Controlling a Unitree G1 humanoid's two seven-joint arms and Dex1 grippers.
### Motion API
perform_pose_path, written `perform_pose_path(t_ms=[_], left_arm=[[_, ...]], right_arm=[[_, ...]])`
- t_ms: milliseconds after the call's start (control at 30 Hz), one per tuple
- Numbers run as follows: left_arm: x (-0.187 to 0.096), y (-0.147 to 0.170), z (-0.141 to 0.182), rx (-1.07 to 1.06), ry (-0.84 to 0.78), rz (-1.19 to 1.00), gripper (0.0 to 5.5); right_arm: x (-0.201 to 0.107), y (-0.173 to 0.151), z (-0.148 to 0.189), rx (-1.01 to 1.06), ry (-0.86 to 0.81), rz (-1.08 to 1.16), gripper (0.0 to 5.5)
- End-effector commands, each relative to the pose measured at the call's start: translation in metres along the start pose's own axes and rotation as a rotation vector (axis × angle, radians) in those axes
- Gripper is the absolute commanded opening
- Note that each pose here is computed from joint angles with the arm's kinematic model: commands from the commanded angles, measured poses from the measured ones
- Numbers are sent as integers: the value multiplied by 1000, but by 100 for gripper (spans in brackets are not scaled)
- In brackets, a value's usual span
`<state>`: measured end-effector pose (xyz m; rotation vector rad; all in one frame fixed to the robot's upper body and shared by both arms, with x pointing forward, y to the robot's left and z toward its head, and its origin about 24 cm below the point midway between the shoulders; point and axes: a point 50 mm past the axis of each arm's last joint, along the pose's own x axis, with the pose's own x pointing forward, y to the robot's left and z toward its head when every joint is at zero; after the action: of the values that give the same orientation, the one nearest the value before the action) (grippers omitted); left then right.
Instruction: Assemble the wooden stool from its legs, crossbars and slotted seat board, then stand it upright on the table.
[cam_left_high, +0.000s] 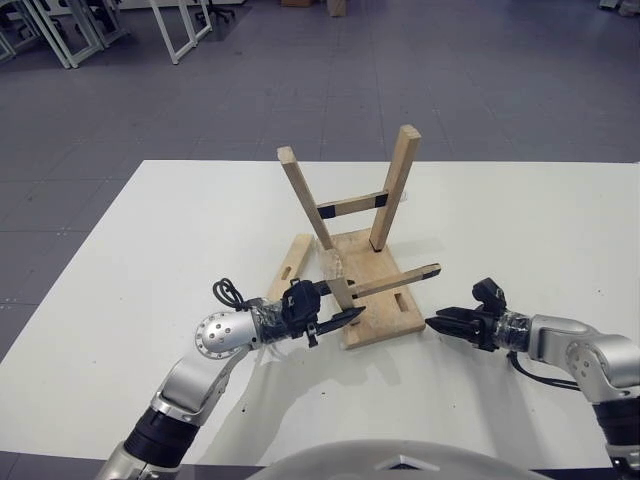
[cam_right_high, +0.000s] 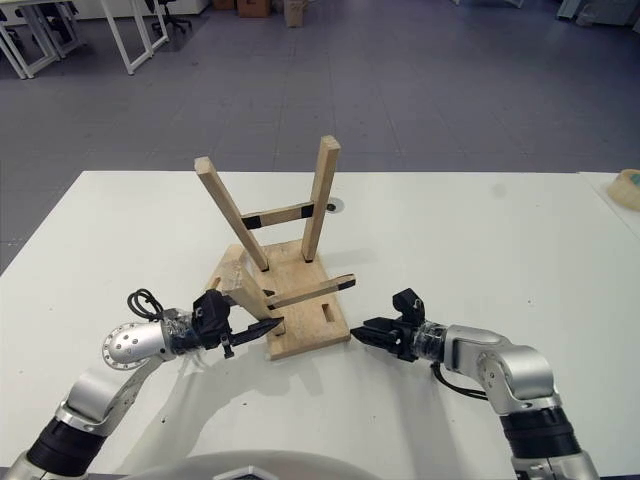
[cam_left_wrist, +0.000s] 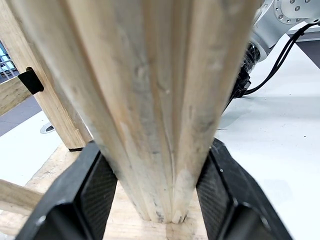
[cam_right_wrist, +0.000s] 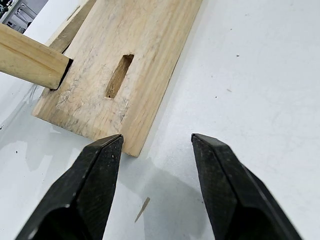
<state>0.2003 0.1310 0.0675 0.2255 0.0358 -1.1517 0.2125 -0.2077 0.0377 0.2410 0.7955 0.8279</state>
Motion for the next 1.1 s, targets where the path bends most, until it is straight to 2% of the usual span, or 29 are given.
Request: perform_pose_path(t_ms=[33, 67, 167, 300, 433, 533, 600, 667, 800, 1033, 1100], left_arm=[[-12, -4, -31, -63, 171, -30, 210], [-11, -2, -27, -57, 150, -32, 210], [-13, 4, -15, -29, 77, -44, 287], [-26, 1, -12, -19, 79, -47, 344], [-56, -1, -12, -50, 135, 90, 344], [-78, 8, -17, -56, 157, 365, 344], [-86, 11, -29, -99, 210, 562, 344], [-86, 6, -40, -179, 244, 667, 344], [-79, -11, -52, -280, 332, 663, 344], [-79, -13, -65, -381, 431, 727, 344], [-75, -12, -64, -409, 408, 728, 307]], right_arm=[[3, -1, -24, 72, 96, -25, 252], [3, 0, -25, 74, 96, -24, 252], [4, 1, -27, 83, 99, -19, 252], [5, 3, -29, 97, 98, -16, 252], [5, 2, -28, 104, 87, -22, 252], [4, 3, -28, 110, 69, -31, 252], [5, 5, -17, 115, -41, -15, 252], [5, 9, -6, 116, -123, 10, 252], [5, 8, -3, 104, -120, 1, 252], [6, 9, -1, 110, -117, 6, 252], [5, 8, 2, 108, -162, -17, 252]])
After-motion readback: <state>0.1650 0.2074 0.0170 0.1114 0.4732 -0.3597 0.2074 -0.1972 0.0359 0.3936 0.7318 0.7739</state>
